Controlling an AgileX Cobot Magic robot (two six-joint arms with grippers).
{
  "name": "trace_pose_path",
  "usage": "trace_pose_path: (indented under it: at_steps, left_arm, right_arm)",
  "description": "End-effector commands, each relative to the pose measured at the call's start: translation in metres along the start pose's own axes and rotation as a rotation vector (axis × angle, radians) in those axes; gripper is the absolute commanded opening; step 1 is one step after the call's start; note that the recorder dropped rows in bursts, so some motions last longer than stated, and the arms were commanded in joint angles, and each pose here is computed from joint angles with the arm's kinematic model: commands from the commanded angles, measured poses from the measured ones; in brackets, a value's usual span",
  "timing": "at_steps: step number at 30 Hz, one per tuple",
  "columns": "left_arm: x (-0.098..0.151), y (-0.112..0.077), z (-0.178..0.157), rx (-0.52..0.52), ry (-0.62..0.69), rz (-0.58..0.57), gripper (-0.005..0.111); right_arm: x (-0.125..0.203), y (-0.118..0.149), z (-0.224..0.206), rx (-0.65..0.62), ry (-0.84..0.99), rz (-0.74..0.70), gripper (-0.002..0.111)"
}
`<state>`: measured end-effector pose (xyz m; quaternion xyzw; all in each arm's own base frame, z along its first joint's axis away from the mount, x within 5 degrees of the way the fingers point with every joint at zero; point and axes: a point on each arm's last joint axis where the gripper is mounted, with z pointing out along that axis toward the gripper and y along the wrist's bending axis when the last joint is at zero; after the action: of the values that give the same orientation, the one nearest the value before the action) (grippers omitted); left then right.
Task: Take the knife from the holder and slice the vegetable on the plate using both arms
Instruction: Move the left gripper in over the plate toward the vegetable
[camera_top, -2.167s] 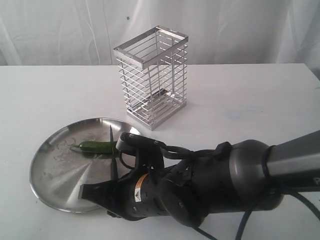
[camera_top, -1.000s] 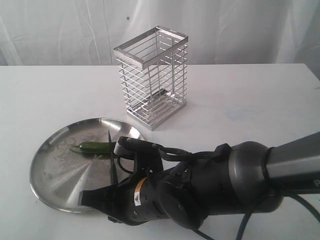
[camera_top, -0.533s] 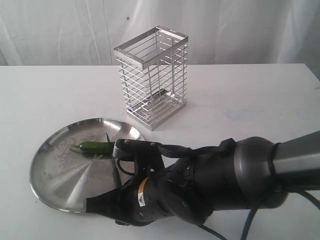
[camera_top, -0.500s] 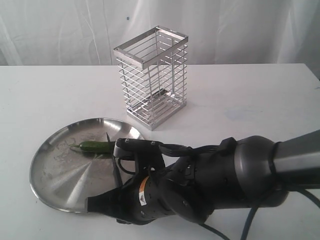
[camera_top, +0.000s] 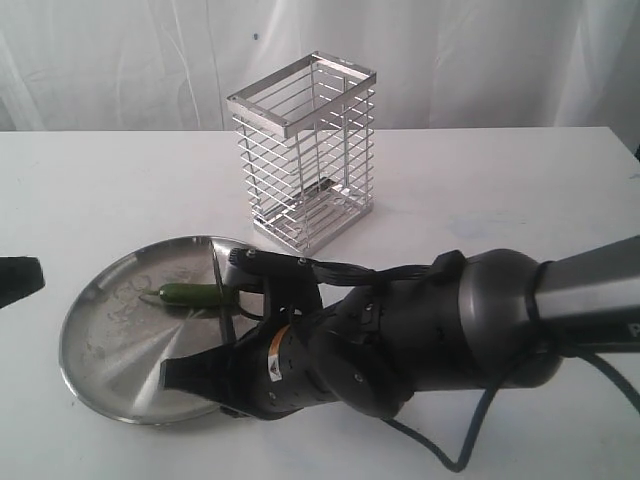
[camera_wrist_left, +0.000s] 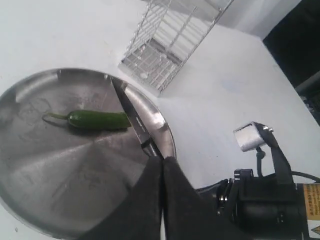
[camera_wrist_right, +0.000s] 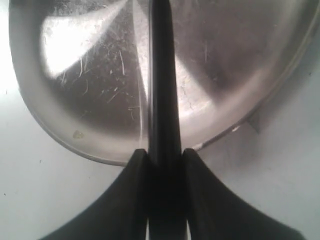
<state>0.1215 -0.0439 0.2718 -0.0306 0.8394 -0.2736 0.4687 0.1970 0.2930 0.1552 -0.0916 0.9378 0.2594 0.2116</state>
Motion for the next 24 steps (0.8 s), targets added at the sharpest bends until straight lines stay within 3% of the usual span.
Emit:
trace_pose_path:
  at_steps: [1, 8, 24]
  left_arm:
    - [-0.008, 0.002, 0.029, -0.005, 0.114, -0.004, 0.010]
    - [-0.023, 0.008, 0.066, -0.038, 0.196, -0.018, 0.029]
    - [-0.043, 0.003, 0.110, 0.100, 0.211, -0.030, 0.030]
  right_arm:
    - [-0.002, 0.000, 0.005, 0.011, 0.006, 0.011, 0.000]
    - [-0.001, -0.001, 0.005, 0.020, 0.015, 0.024, 0.000]
    - [-0.007, -0.012, 0.005, 0.058, 0.023, 0.057, 0.000]
